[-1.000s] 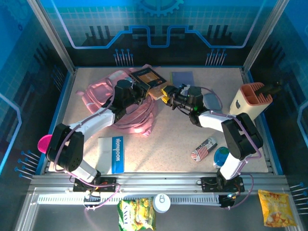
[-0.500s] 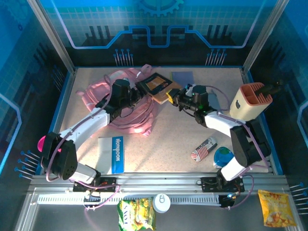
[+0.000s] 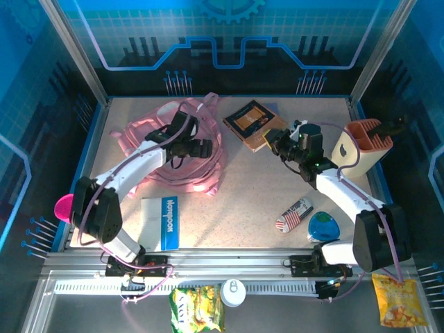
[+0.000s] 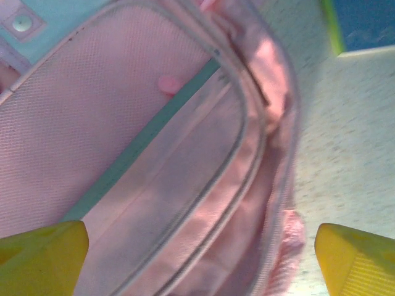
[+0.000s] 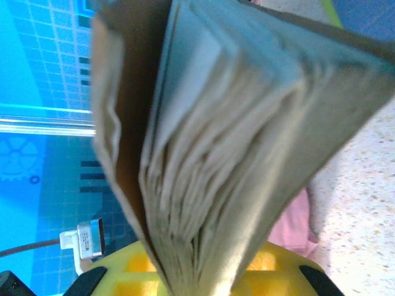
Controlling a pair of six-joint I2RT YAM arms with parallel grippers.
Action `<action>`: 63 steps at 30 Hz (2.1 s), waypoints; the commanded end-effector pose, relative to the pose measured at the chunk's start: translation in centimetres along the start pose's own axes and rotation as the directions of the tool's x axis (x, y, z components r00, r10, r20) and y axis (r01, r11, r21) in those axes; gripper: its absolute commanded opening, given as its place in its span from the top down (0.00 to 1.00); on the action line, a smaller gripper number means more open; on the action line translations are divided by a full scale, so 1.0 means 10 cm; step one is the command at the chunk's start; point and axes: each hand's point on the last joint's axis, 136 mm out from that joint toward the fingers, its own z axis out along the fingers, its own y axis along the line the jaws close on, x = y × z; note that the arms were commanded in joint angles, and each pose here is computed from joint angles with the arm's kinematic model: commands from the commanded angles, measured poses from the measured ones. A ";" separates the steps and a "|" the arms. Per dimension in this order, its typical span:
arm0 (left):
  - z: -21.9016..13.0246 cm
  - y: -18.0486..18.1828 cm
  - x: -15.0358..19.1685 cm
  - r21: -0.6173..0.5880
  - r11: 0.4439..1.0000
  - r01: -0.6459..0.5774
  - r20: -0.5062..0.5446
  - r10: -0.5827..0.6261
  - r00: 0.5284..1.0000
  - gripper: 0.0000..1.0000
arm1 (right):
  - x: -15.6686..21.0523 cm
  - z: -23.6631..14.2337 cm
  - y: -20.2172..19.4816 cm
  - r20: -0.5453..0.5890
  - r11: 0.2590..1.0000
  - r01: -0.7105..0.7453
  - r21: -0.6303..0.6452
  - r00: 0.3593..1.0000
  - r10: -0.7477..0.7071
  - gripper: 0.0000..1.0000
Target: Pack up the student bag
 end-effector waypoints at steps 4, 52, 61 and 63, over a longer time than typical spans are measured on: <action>0.18 0.19 0.20 -0.155 0.948 -0.279 -0.168 0.253 0.953 0.17 | -0.08 -0.11 0.00 0.037 0.999 0.040 0.003 0.999 -0.040 0.97; -0.79 -0.04 -1.07 -0.227 0.967 -0.114 0.305 0.181 0.935 1.00 | 0.22 -0.09 0.05 -0.099 0.992 0.125 0.023 0.988 -0.122 0.96; -0.91 -0.23 -1.24 -0.120 0.989 -0.083 0.366 0.122 0.923 1.00 | 0.68 0.28 0.35 -0.218 0.989 0.136 -0.055 0.965 -0.145 0.96; -0.93 -0.25 -1.26 -0.109 0.991 -0.077 0.372 0.113 0.921 1.00 | 0.75 0.39 0.35 -0.228 0.991 0.119 -0.055 0.965 -0.128 0.96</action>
